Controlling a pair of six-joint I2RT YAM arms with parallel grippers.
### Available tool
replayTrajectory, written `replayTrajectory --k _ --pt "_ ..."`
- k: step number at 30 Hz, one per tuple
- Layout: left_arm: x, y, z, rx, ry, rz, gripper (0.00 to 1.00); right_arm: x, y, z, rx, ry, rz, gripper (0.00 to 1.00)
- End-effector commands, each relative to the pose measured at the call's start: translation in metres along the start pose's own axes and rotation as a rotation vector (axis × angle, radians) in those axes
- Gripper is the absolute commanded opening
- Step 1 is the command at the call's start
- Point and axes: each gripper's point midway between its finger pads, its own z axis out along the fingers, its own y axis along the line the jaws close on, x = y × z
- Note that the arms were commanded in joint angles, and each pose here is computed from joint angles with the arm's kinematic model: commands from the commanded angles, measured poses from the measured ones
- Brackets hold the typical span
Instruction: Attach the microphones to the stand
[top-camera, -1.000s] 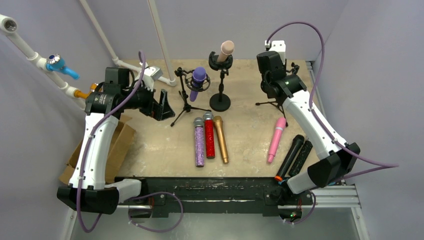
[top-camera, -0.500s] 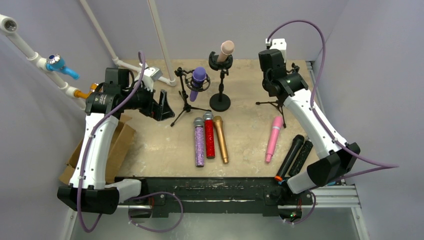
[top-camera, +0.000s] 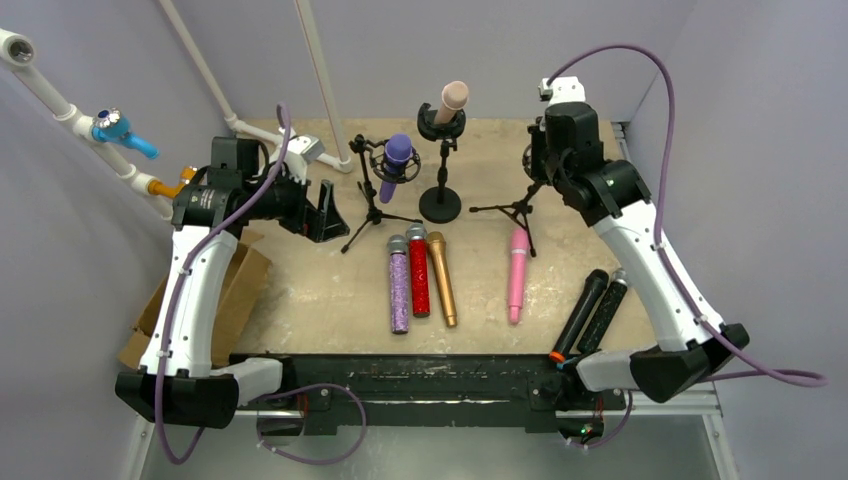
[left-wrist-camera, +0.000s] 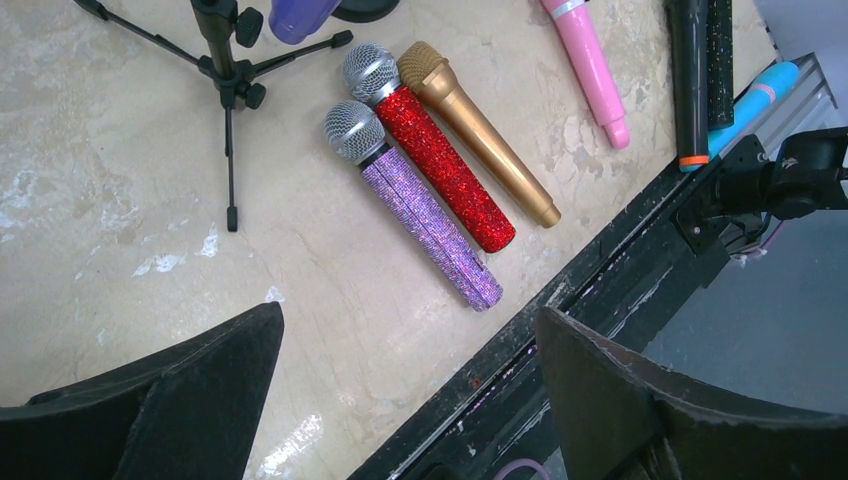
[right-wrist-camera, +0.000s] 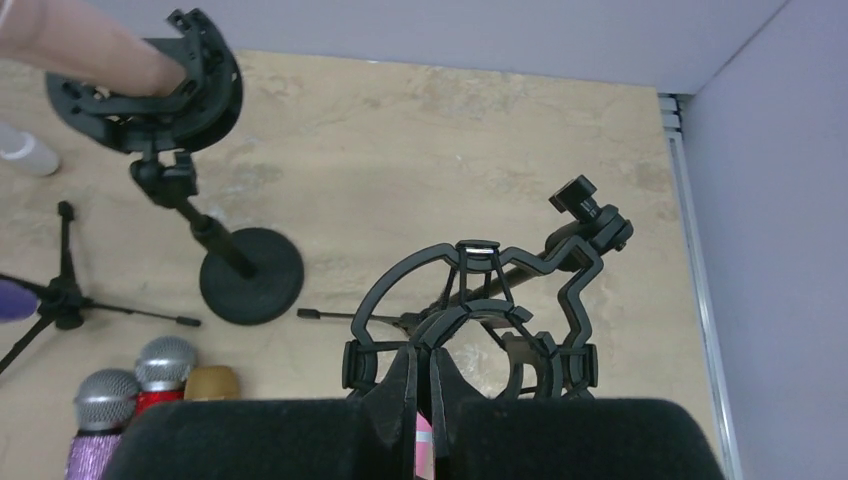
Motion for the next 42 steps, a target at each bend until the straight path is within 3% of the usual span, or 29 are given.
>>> replayTrajectory --k 1,5,9,26,42 --pt "-0.006 -0.002 -0.002 0.011 -0.037 0.008 0.97 -0.011 0.017 -0.013 -0.14 -0.072 -0.038 0.0" --pt "-0.006 -0.002 -0.003 0.009 -0.038 0.011 0.97 0.005 0.037 -0.014 -0.256 -0.02 -0.076 0.0" --pt "-0.006 -0.002 -0.004 0.005 -0.04 0.009 0.97 0.021 0.049 -0.015 -0.252 0.024 -0.138 0.0" --pt "-0.005 -0.002 -0.004 0.004 -0.04 0.011 0.97 0.056 0.066 -0.018 0.057 0.069 -0.358 0.0" --pt "-0.004 -0.008 -0.006 0.032 -0.041 0.0 0.97 0.045 0.062 -0.054 0.005 0.049 -0.277 0.0"
